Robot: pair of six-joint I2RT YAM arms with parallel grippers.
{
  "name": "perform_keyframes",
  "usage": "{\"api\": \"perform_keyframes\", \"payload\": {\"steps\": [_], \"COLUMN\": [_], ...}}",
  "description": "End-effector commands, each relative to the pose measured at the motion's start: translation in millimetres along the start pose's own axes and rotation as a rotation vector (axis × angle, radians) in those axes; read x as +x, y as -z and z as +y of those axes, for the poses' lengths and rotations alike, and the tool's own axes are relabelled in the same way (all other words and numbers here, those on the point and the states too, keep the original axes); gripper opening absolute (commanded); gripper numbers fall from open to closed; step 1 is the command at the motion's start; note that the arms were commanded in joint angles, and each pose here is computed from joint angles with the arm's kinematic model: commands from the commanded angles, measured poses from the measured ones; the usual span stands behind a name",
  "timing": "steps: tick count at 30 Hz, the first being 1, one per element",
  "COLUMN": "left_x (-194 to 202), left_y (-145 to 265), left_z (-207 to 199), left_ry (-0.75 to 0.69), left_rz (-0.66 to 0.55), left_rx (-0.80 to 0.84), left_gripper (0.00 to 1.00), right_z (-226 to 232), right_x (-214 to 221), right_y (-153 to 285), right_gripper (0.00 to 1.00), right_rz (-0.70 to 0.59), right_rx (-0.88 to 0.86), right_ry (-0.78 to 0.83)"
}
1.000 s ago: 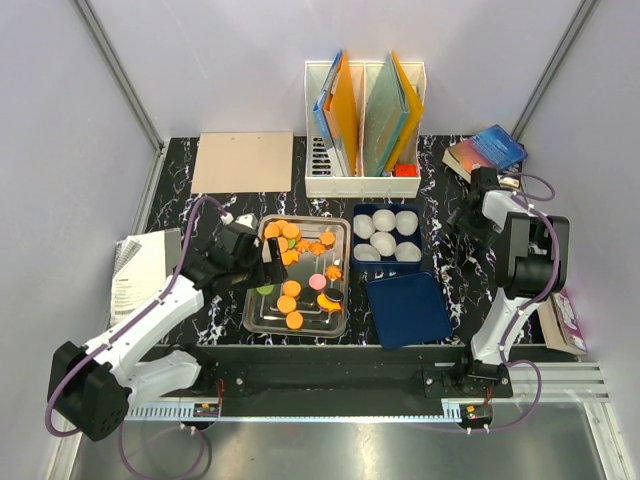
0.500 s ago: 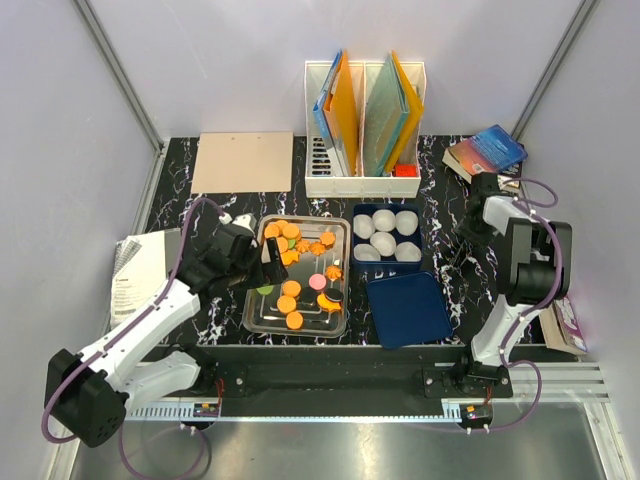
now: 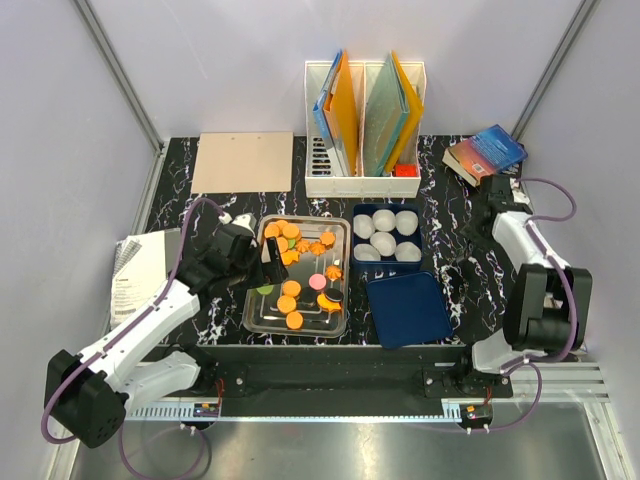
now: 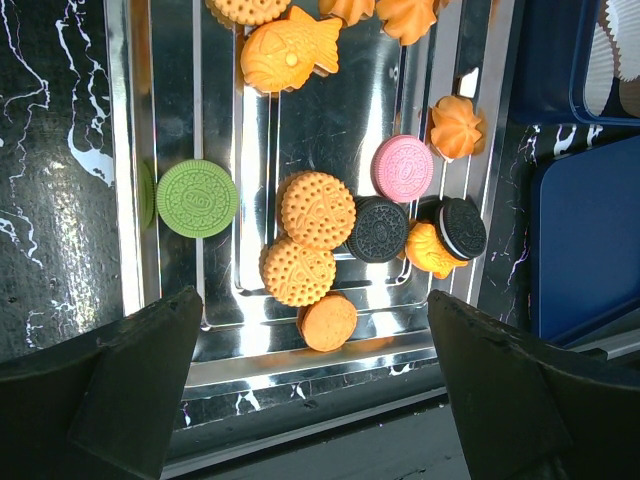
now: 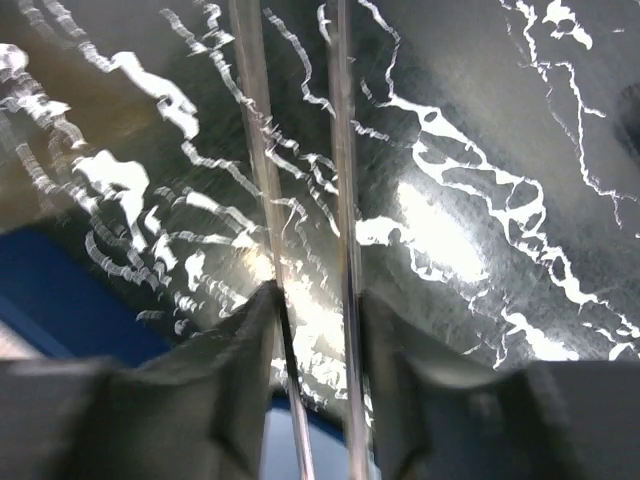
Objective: Pack the cookies
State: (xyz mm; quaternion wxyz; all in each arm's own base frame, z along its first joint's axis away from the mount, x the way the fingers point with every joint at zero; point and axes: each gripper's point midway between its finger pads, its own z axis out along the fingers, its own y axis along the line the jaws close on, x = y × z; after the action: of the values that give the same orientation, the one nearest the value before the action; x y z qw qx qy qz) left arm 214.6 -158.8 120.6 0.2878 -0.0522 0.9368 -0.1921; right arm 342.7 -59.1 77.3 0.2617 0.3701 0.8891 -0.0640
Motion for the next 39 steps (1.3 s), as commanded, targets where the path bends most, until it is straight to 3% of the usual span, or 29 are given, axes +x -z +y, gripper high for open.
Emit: {"api": "perform_keyframes", "payload": {"steps": [1,4,10,14,21,28,32,39], "left_x": [-5.6,-4.9,-6.2,-8.1,-13.4,-20.0,-26.3,-26.9], "left_y": [1.0,0.3,-1.3,-0.2,0.0,0.8,5.7,15.1], "left_z": [-9.1,-8.6,-10.0,-10.8,-7.7,-13.3,-11.4,0.1], "left_ry": [0.004,0.004,0.006,0.013,0.020,0.021,0.012,0.024], "left_rz": [-0.020,-0.018,-0.012,-0.018,-0.044,-0.052,-0.071,-0.101], "left_rx": [0.038,0.033,0.031,0.032,0.010,0.015,-0.008,-0.052], "left_gripper": [0.99,0.99,0.99,0.99,0.99,0.99,0.99,0.99], "right_z": [10.9,14.1,17.5,41.8,48.4,82.0,95.3,97.0], "right_x": [-3.5,-4.8,-8.1,-2.9,23.0,79.0,103.5,110.4], "right_y": [29.6,48.2,83.9,128.3,167.4,202.3,214.1,230.0], "right_gripper": [0.20,0.01,0.00,0.00,0.00,0.04,0.20,0.28], "right_rz": [-0.057,-0.097,-0.153,-0.195,-0.200,-0.101,-0.130,-0.149], "right_rx": [-0.112,-0.177,-0.290,-0.549,-0.740,-0.863,-0.819,-0.848], "right_ry": [-0.027,-0.046,-0.044,0.016,0.128,0.294,0.427,0.482]}}
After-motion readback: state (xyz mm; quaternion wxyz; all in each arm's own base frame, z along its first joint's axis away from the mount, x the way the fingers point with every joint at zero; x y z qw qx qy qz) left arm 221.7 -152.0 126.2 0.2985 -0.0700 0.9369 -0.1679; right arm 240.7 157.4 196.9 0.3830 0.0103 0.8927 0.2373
